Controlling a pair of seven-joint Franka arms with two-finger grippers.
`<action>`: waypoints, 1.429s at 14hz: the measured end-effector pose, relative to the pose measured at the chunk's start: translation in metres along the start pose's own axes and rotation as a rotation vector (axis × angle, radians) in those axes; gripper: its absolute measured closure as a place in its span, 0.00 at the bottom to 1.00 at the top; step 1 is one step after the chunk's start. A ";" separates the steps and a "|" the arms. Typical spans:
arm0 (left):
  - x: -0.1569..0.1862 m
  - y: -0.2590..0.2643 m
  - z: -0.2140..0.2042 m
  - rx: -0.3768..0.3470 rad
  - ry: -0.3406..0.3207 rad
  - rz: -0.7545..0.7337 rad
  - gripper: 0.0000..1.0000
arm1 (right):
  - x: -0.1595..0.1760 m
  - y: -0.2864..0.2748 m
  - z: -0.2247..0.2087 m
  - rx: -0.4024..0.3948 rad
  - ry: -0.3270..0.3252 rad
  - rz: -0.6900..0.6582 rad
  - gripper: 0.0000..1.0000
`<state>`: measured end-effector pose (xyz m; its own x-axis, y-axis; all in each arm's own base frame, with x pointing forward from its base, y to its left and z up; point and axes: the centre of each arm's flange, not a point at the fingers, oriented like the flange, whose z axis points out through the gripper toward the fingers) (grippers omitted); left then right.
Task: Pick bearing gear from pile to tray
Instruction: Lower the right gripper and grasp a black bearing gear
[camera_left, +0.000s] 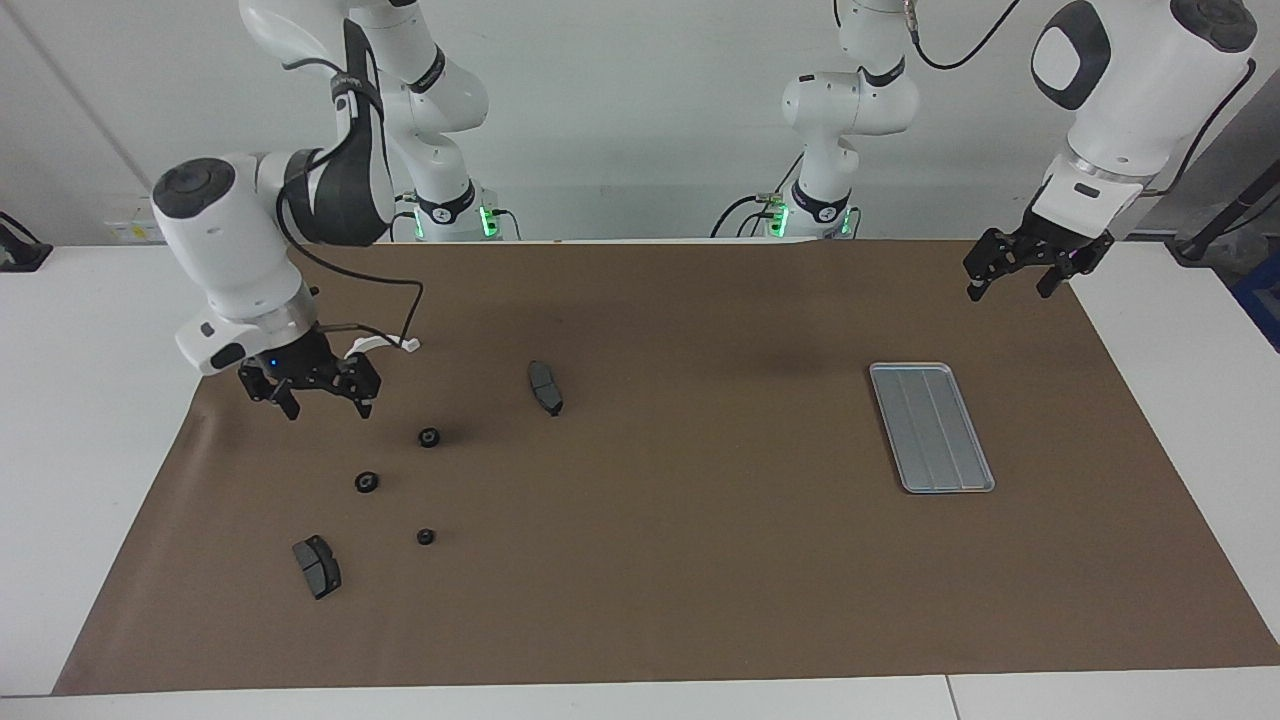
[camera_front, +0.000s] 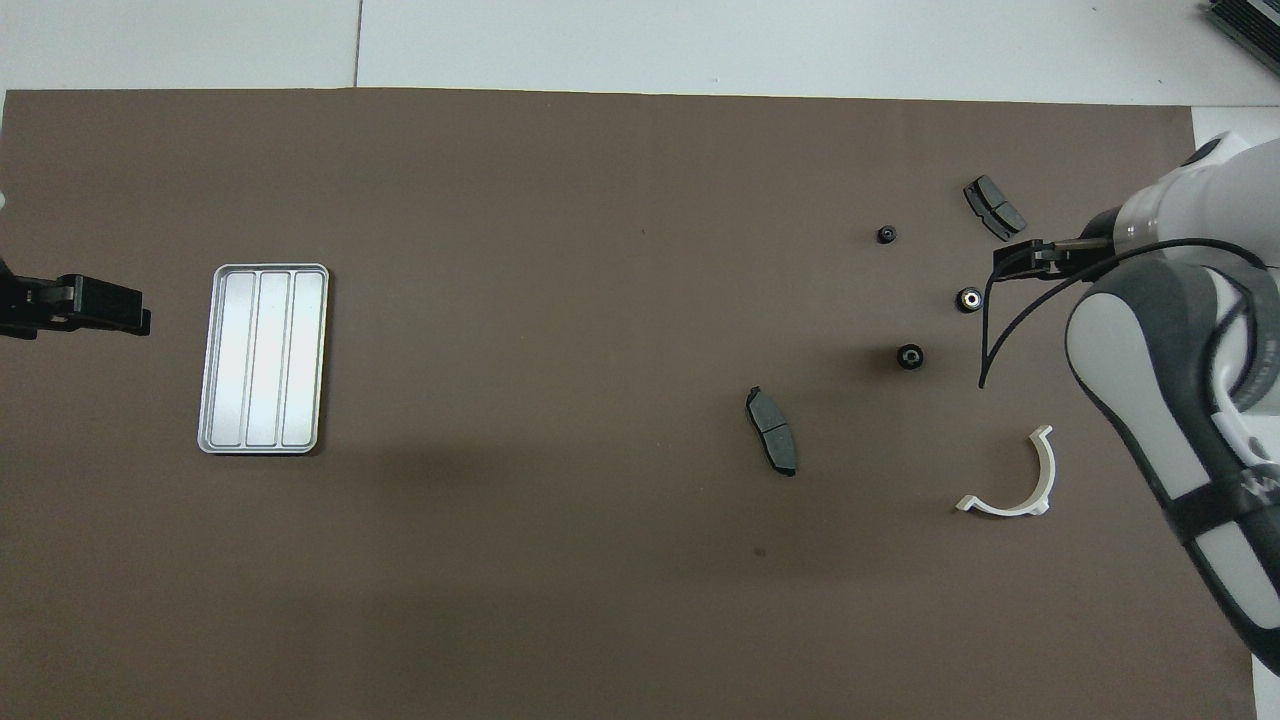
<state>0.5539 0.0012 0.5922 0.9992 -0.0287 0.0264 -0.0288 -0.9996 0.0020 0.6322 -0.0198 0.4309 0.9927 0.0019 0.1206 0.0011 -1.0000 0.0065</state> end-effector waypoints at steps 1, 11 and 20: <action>0.000 0.000 0.000 0.000 0.000 0.000 0.00 | 0.004 0.001 0.020 -0.003 -0.003 -0.018 0.00; 0.000 0.000 0.000 0.000 0.000 0.000 0.00 | 0.000 0.016 0.122 -0.010 -0.063 -0.072 0.00; 0.001 0.021 0.000 0.000 0.003 0.039 0.00 | -0.014 0.015 0.145 -0.013 -0.041 -0.084 0.30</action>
<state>0.5539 -0.0194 0.5925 0.9973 -0.0676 0.0297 -0.0677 -0.9977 0.0012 0.6358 -0.0361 0.2856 0.9933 0.0853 0.0779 0.0834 -0.9961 0.0279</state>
